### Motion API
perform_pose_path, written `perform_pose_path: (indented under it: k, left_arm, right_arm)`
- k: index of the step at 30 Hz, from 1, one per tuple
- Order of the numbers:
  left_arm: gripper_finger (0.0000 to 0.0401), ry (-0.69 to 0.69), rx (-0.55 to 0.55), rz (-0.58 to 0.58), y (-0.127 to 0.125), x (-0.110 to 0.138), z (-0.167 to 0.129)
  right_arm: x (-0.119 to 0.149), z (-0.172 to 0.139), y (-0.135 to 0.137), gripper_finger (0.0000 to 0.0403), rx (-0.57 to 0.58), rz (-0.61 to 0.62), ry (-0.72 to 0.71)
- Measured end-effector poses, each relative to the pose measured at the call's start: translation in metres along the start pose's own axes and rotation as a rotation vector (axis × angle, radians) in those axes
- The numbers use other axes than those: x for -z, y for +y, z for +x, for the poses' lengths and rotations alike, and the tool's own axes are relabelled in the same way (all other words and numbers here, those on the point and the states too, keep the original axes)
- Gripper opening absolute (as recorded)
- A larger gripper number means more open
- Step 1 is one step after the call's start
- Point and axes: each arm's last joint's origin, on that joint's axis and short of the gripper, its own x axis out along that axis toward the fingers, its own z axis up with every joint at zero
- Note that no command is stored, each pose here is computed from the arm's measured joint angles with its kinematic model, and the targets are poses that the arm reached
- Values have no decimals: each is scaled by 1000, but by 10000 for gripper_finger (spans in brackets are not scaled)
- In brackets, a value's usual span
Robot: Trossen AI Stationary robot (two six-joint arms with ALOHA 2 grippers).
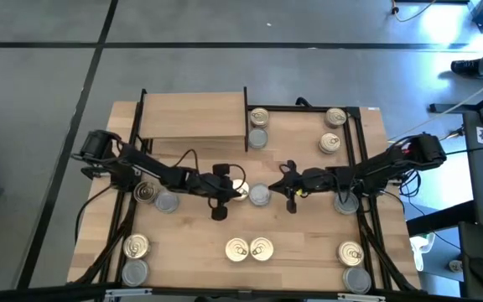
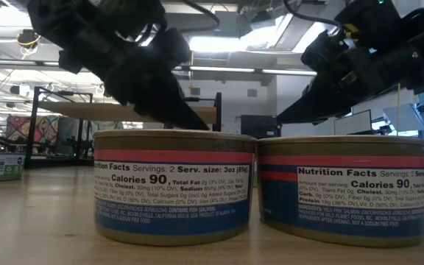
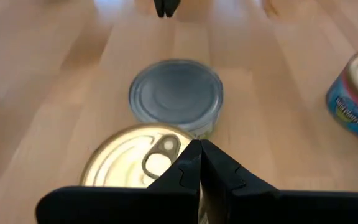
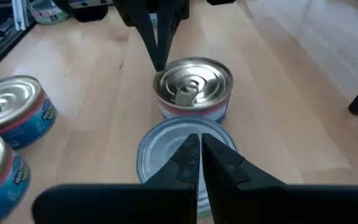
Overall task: Stack canned seafood by type on shelf
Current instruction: Put the green tuna can on the shelf
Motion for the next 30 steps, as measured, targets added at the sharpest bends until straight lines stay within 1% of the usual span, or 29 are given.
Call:
perform_pose_path:
  k: [4,7,15,18,27,30]
  left_arm:
    - [1,55,-5,9,1,6,1]
    - [1,120,-14,10,2,12,0]
    - [1,207,-31,-8,3,15,-8]
    - [1,253,-37,-14,5,14,-19]
    - [1,435,-72,-78,12,16,-61]
    - [1,428,-75,-97,14,12,-72]
  right_arm:
    - [0,0,0,19,0,0,2]
    - [0,0,0,19,0,0,2]
    - [0,0,0,19,0,-1,3]
    - [0,0,0,19,0,-1,4]
    - [1,0,0,19,1,-2,6]
    - [0,0,0,19,0,-1,5]
